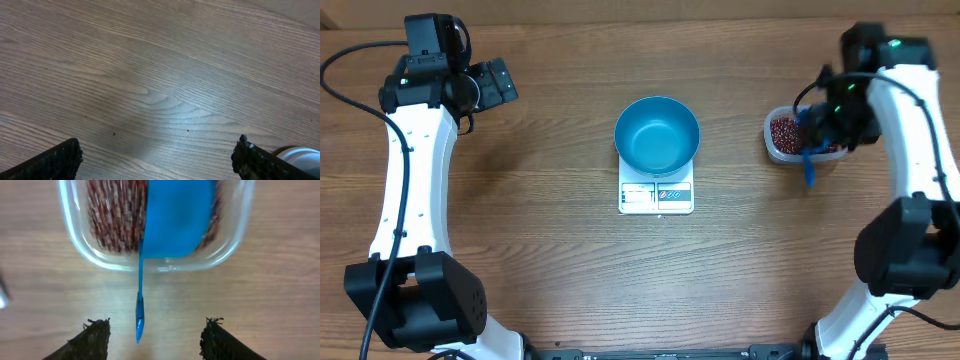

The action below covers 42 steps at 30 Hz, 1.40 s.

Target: Scoop item into bowl and weigh 150g on scale

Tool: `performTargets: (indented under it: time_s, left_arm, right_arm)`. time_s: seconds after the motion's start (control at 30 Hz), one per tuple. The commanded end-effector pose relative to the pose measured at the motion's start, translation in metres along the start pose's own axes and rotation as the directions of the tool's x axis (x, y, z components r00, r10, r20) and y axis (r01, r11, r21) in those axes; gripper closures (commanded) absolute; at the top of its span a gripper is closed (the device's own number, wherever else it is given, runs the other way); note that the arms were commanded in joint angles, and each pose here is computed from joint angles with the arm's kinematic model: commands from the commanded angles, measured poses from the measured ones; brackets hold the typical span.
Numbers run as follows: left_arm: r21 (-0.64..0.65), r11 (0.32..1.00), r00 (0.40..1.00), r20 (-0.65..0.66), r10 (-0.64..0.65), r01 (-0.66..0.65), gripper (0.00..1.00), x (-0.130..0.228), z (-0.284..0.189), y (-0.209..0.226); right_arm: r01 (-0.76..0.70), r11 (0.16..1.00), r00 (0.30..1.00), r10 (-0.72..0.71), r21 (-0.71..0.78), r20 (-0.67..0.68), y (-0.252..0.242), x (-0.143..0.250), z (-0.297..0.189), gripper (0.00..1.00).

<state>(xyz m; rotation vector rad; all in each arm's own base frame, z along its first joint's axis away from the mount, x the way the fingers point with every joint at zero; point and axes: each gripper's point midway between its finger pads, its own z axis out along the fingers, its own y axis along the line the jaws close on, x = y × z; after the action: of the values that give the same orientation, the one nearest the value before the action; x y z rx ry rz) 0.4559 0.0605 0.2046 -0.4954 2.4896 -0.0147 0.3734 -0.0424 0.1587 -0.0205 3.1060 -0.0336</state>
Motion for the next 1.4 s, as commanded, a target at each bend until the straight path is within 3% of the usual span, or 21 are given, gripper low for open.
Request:
performTargets:
  time_s: [0.0, 0.17, 0.2, 0.27, 0.4, 0.53, 0.57, 0.67, 0.87, 1.13, 1.37]
  left_arm:
    - [0.008, 1.0, 1.0, -0.002, -0.001, 0.001, 0.0, -0.001, 0.002, -0.003]
    - [0.008, 1.0, 1.0, -0.002, -0.002, 0.002, 0.01, -0.001, 0.002, -0.003]
    - [0.008, 1.0, 1.0, -0.002, -0.001, 0.001, 0.0, -0.001, 0.002, -0.003]
    - [0.008, 1.0, 1.0, -0.002, -0.002, 0.002, 0.0, -0.001, 0.002, -0.003]
    - [0.008, 1.0, 1.0, -0.002, -0.001, 0.001, 0.0, -0.001, 0.002, -0.003]
    - [0.008, 1.0, 1.0, -0.002, -0.001, 0.001, 0.0, -0.001, 0.002, -0.003]
    - [0.008, 1.0, 1.0, -0.002, -0.002, 0.002, 0.0, -0.001, 0.002, -0.003]
    - [0.009, 1.0, 1.0, -0.002, -0.001, 0.002, 0.01, -0.001, 0.002, -0.003]
    - [0.009, 1.0, 1.0, -0.002, -0.001, 0.001, 0.01, -0.001, 0.002, -0.003]
    - [0.008, 1.0, 1.0, -0.002, -0.001, 0.001, 0.01, -0.001, 0.002, -0.003]
    - [0.009, 1.0, 1.0, -0.002, -0.002, 0.002, 0.0, -0.001, 0.002, -0.003]
  right_arm:
    - [-0.066, 0.993, 0.979, 0.084, -0.101, 0.186, -0.004, -0.009, -0.06, 0.38]
    - [-0.126, 0.971, 0.908, 0.196, -0.206, 0.37, -0.026, 0.014, -0.119, 0.3]
    - [-0.157, 0.963, 0.876, 0.238, -0.22, 0.419, -0.038, 0.024, -0.126, 0.16]
    - [-0.179, 0.945, 0.838, 0.292, -0.273, 0.462, -0.043, 0.034, -0.12, 0.0]
    - [-0.253, 0.914, 0.783, 0.386, -0.317, 0.487, -0.038, 0.056, -0.063, 0.0]
    - [-0.167, 0.865, 0.76, 0.418, -0.472, 0.498, -0.006, 0.051, -0.016, 0.0]
    - [-0.163, 0.861, 0.762, 0.42, -0.482, 0.492, -0.005, 0.051, -0.011, 0.13]
    - [-0.065, 0.88, 0.808, 0.323, -0.471, 0.492, 0.012, 0.059, 0.021, 0.66]
    - [-0.029, 0.921, 0.838, 0.234, -0.388, 0.494, 0.025, 0.065, 0.06, 0.55]
    - [-0.014, 0.946, 0.846, 0.184, -0.324, 0.5, 0.025, 0.048, 0.082, 0.59]
    - [-0.023, 0.962, 0.837, 0.168, -0.274, 0.521, 0.018, 0.039, 0.085, 0.7]
